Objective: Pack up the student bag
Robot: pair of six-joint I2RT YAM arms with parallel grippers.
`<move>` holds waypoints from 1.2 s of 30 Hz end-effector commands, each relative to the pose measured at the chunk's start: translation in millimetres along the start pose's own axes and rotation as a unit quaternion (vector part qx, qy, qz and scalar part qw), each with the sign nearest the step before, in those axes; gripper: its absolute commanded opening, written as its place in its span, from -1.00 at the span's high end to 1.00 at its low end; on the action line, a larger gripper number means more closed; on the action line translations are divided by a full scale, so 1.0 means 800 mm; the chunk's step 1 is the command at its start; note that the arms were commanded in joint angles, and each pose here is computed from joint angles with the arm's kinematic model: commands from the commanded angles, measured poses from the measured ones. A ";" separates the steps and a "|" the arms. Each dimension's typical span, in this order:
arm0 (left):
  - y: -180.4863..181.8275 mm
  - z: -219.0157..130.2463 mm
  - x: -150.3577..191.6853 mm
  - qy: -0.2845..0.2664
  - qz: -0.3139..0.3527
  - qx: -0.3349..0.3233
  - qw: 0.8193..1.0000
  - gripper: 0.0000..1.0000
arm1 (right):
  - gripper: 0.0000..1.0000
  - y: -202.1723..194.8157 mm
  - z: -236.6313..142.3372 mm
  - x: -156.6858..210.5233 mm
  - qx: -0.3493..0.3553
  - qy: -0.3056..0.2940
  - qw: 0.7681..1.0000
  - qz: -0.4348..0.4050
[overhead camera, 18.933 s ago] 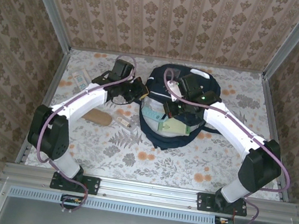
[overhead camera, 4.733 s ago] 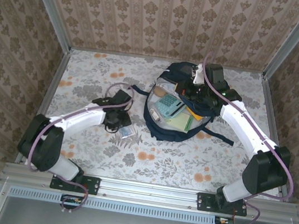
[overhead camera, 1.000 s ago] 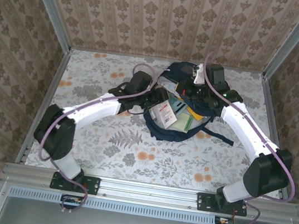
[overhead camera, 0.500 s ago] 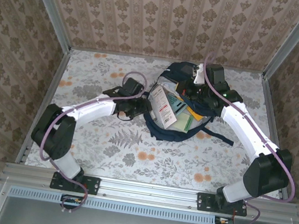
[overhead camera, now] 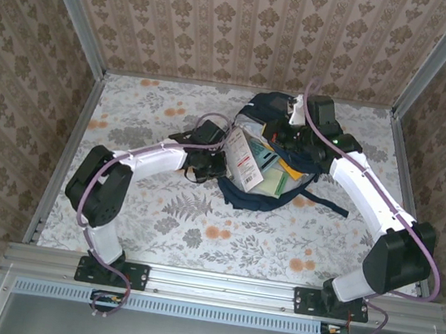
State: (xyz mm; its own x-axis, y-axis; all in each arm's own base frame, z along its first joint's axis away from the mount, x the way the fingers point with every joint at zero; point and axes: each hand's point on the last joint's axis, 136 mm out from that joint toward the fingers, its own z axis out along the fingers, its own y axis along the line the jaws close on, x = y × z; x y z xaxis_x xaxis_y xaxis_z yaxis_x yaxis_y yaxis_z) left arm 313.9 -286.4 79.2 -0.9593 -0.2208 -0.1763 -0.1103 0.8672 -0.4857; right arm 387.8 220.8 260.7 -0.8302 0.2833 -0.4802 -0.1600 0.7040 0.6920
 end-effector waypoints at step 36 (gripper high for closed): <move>0.027 -0.070 -0.014 -0.058 0.027 -0.065 0.996 -0.11 | 1.00 0.088 -0.016 -0.092 -0.053 -0.028 0.997 -0.054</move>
State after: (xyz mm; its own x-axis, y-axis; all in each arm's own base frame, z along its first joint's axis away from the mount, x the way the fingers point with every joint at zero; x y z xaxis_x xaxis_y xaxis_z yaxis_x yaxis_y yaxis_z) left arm 300.9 -247.1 125.9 -0.9230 -0.2695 -0.2747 -0.1273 0.8875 -0.4428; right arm 438.9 241.1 294.8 -0.8525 0.2137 -0.4770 -0.1949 0.7168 0.6695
